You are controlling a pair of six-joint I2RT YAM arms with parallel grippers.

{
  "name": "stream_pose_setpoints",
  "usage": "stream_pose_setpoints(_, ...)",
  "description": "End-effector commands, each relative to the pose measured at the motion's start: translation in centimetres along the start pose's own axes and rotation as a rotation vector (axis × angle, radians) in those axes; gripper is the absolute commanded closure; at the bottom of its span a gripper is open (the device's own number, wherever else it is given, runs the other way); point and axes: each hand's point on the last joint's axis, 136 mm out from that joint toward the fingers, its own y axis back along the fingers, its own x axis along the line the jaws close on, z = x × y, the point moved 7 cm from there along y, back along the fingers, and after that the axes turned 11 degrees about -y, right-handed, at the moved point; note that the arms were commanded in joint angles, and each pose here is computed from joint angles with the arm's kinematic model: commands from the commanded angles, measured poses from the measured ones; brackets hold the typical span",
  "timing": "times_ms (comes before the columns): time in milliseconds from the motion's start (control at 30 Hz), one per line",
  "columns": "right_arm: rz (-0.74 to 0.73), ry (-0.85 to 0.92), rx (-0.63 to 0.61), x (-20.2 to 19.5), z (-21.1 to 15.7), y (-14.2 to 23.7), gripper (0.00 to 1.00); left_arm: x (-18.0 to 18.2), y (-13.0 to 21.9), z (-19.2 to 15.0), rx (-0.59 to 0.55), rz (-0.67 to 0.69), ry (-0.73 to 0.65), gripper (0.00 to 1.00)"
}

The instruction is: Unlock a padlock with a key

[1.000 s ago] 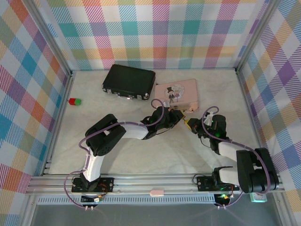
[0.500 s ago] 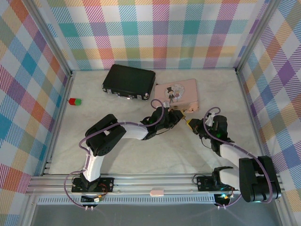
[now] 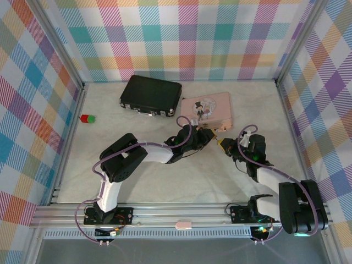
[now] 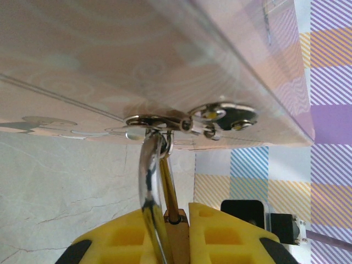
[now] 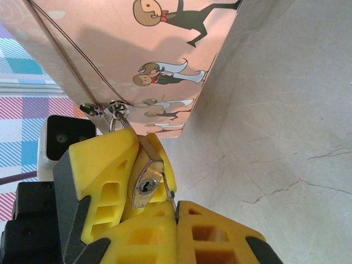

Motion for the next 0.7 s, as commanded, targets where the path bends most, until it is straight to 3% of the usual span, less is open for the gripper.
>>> stream_pose_setpoints(0,0.063,0.032,0.011,1.6,0.3,-0.3,1.0,-2.9,0.0,0.4,-0.016,-0.125,0.008,1.0)
stream_pose_setpoints(667,0.014,0.045,-0.012,1.8,-0.2,0.8,1.0,-2.5,0.2,0.4,-0.03,-0.103,-0.009,1.0)
